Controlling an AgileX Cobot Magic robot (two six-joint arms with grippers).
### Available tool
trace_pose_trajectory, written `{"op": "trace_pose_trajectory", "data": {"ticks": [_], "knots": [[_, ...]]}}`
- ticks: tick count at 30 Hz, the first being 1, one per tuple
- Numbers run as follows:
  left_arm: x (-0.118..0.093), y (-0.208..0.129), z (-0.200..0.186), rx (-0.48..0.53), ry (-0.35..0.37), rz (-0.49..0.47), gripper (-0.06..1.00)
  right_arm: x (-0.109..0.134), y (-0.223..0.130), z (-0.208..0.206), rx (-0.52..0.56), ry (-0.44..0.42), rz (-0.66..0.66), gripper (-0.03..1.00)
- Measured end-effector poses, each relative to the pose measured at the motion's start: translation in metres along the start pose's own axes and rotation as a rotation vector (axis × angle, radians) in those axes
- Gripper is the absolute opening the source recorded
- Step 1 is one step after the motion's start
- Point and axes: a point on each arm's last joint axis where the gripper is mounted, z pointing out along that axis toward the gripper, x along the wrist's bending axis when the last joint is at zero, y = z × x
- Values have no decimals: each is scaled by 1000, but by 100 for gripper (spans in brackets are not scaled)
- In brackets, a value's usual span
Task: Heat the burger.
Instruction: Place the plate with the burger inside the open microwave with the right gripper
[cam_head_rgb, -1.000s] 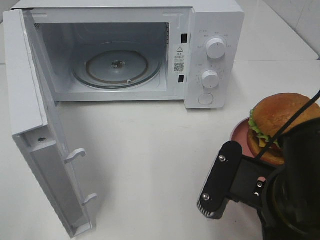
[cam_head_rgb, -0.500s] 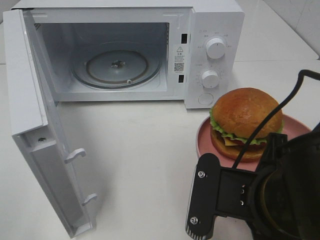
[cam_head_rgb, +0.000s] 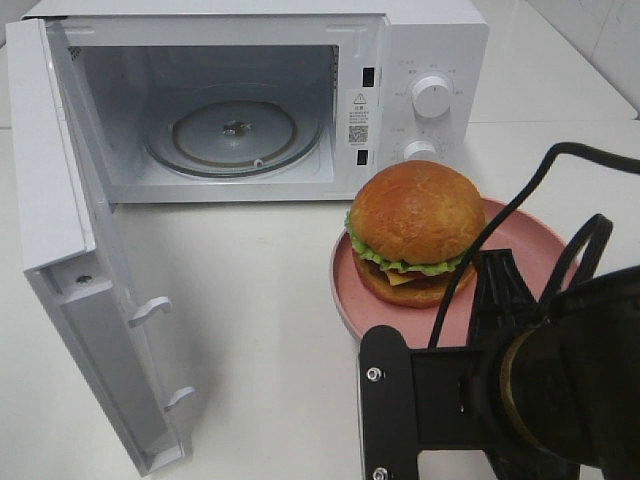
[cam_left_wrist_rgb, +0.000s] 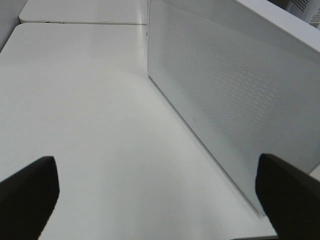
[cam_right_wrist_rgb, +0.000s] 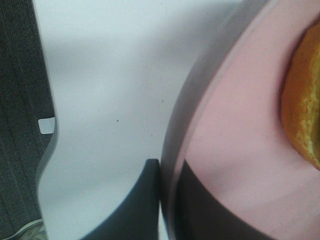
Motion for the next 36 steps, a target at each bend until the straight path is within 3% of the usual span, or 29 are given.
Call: {"op": "trace_pose_trajectory", "data": {"ticks": [16, 30, 36], "knots": [[0, 0, 0, 0, 0, 0, 99, -12, 12, 4, -170, -57, -109, 3], [0, 0, 0, 0, 0, 0, 99, -36, 1, 19, -199, -72, -260, 3], [0, 0, 0, 0, 0, 0, 99, -47, -6, 23, -210, -21, -291, 3]]}}
